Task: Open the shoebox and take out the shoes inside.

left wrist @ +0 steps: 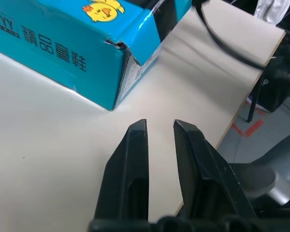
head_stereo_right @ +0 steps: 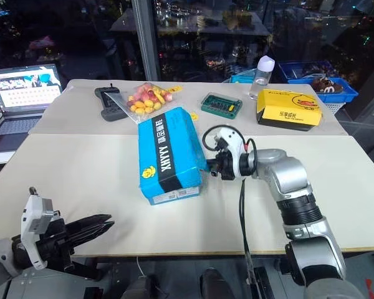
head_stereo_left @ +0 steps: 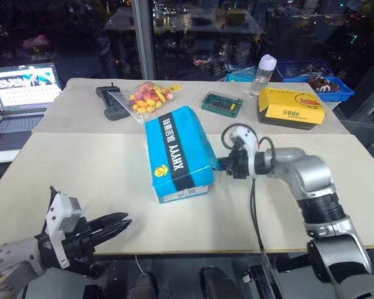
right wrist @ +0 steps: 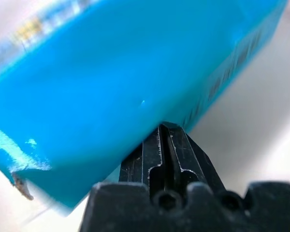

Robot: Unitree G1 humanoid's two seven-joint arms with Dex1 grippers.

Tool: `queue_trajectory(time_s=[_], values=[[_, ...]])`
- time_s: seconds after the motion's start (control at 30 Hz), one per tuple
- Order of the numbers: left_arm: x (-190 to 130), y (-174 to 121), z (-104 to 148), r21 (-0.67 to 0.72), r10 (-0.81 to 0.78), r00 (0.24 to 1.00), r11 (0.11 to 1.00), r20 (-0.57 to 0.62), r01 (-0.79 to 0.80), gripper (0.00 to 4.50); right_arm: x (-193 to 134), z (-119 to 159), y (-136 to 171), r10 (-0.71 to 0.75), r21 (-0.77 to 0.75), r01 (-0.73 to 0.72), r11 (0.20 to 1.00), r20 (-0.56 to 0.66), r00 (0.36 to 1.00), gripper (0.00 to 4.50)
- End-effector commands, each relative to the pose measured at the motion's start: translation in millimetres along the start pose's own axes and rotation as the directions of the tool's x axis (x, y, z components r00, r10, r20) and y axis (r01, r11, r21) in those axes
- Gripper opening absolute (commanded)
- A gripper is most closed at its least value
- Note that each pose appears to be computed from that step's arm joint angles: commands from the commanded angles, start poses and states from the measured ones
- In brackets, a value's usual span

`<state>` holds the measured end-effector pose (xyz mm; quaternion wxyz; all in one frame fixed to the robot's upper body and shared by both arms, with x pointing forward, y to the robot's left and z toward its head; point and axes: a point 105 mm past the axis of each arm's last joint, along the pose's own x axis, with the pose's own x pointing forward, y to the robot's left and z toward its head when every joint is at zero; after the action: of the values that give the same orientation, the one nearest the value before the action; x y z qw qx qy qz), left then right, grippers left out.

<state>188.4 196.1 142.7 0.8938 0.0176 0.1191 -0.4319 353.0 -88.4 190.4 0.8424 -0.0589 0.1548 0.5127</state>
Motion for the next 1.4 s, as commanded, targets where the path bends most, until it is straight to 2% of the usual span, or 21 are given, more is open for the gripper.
queue_trajectory(time_s=[0.03, 0.2, 0.3, 0.37, 0.43, 0.5, 0.6, 0.63, 0.77, 0.9, 1.03, 1.17, 1.3, 1.4], values=[[-1.7, -0.5, -1.5, 0.027, -0.01, 1.0, 1.0, 0.013, 0.01, 0.91, -5.2, 25.4, 9.4, 0.026, -0.055, -0.023, 0.998, 0.069, 0.997, 0.32], [-2.6, 1.8, -6.7, 0.032, -0.009, 1.0, 0.999, 0.014, 0.008, 0.91, 0.9, 31.0, 21.4, 0.047, -0.145, -0.043, 0.989, 0.023, 0.999, 0.32], [-2.7, 3.9, -9.6, 0.033, -0.007, 1.0, 0.999, 0.016, 0.006, 0.91, 10.3, 56.6, 46.6, 0.109, -0.315, -0.109, 0.943, -0.018, 0.994, 0.32], [-1.5, 5.0, -10.9, 0.033, -0.011, 1.0, 0.999, 0.017, 0.01, 0.91, 27.0, 78.9, 58.1, 0.101, -0.465, -0.11, 0.878, -0.045, 0.994, 0.32], [-0.1, 6.1, -11.4, 0.035, -0.013, 1.0, 0.999, 0.019, 0.013, 0.91, 39.5, 94.3, 62.8, 0.084, -0.551, -0.097, 0.829, -0.048, 0.995, 0.32], [1.5, 4.9, -10.9, 0.038, -0.019, 1.0, 0.999, 0.022, 0.018, 0.91, 59.1, 141.7, 85.6, 0.138, -0.622, -0.07, 0.78, 0.061, 0.989, 0.32], [3.5, 1.3, -8.5, 0.044, -0.025, 0.999, 0.999, 0.026, 0.024, 0.91, 68.6, 183.5, 112.3, 0.228, -0.631, -0.069, 0.773, 0.175, 0.958, 0.32], [4.0, -0.6, -6.5, 0.048, -0.025, 0.999, 0.999, 0.029, 0.024, 0.91, 69.7, 188.5, 116.1, 0.251, -0.629, -0.078, 0.774, 0.191, 0.949, 0.32], [0.3, -6.5, -0.3, 0.052, 0.003, 0.999, 0.999, 0.045, -0.006, 0.91, 77.5, 170.5, 95.2, 0.21, -0.601, -0.077, 0.795, 0.154, 0.965, 0.32], [-7.2, -16.7, -1.9, 0.042, 0.036, 0.999, 0.998, 0.018, -0.037, 0.91, 75.0, 162.3, 82.1, 0.187, -0.579, -0.071, 0.812, 0.144, 0.972, 0.32], [-21.0, -21.5, 7.2, 0.056, 0.07, 0.998, 0.996, 0.01, -0.07, 0.91, 74.5, 156.1, 74.3, 0.168, -0.568, -0.065, 0.82, 0.131, 0.977, 0.32], [-39.1, 10.7, 48.4, 0.157, 0.169, 0.983, 0.971, 0.075, -0.179, 0.91, 67.1, 147.2, 69.6, 0.17, -0.548, -0.075, 0.833, 0.124, 0.978, 0.32], [-37.4, 28.9, 82.1, 0.215, 0.123, 0.989, 0.967, 0.078, -0.137, 0.91, 49.9, 133.1, 65.4, 0.187, -0.534, -0.111, 0.838, 0.09, 0.978, 0.32], [-33.7, 38.2, 102.7, 0.246, 0.033, 0.999, 0.968, 0.036, -0.041, 0.91, 42.4, 107.7, 54.1, 0.153, -0.551, -0.136, 0.824, -0.016, 0.988, 0.32]])
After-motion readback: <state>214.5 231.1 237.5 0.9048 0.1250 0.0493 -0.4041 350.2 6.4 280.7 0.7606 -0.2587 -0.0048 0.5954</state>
